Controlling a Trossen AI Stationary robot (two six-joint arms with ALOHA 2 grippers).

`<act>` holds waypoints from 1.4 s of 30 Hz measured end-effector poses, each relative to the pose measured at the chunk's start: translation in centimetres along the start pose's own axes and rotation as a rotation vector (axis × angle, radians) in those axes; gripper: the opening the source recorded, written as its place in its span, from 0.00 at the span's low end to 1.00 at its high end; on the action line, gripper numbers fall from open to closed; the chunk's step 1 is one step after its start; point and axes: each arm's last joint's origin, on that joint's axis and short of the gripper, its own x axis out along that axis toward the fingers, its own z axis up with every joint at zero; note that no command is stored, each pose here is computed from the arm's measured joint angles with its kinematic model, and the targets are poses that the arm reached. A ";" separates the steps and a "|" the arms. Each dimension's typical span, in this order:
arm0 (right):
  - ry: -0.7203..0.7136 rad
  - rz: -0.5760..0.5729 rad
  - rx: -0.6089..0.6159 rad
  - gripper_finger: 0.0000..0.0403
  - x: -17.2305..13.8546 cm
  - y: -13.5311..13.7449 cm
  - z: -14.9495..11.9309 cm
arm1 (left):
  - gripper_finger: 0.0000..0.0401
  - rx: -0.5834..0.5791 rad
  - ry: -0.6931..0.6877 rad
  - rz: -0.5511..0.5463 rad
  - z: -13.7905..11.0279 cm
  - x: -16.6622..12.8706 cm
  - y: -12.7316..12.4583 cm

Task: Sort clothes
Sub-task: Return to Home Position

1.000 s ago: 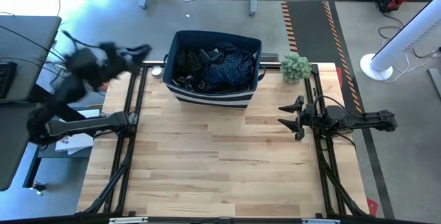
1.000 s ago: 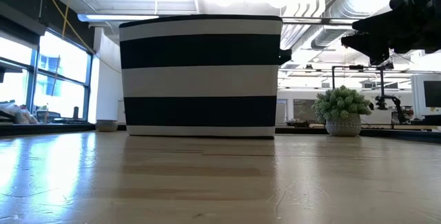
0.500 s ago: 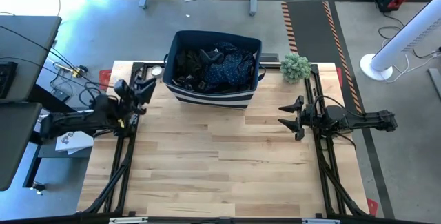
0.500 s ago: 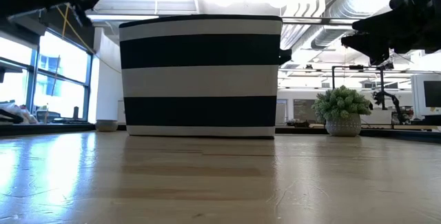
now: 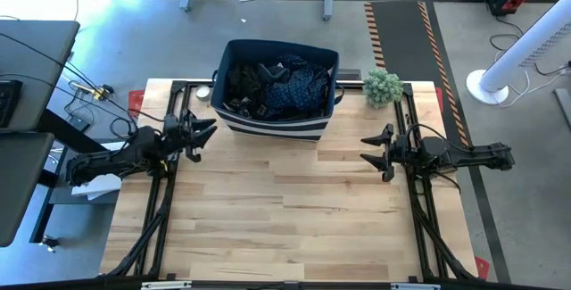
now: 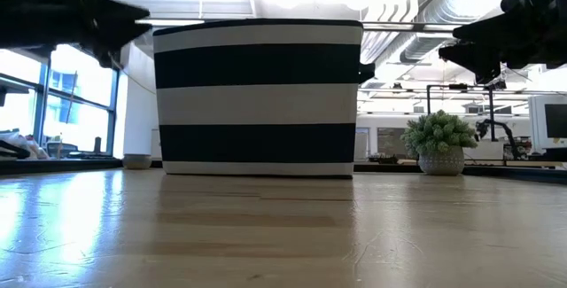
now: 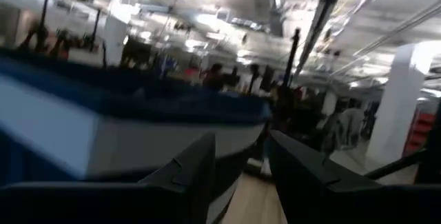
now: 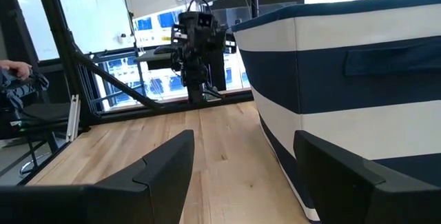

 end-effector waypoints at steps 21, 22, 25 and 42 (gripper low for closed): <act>0.000 -0.001 0.000 0.61 0.0 0.0 0.0 | 0.33 0.138 0.312 -0.135 -2.8 -0.4 0.1; 0.000 0.000 0.000 0.61 0.0 0.0 0.0 | 0.33 0.138 0.314 -0.135 -2.9 -0.4 0.1; 0.000 0.000 0.000 0.61 0.0 0.0 0.0 | 0.33 0.139 0.314 -0.134 -2.8 -0.4 0.1; -0.010 -0.024 -0.011 0.61 0.0 -0.1 0.1 | 0.33 0.140 0.314 -0.133 -2.9 -0.4 0.1</act>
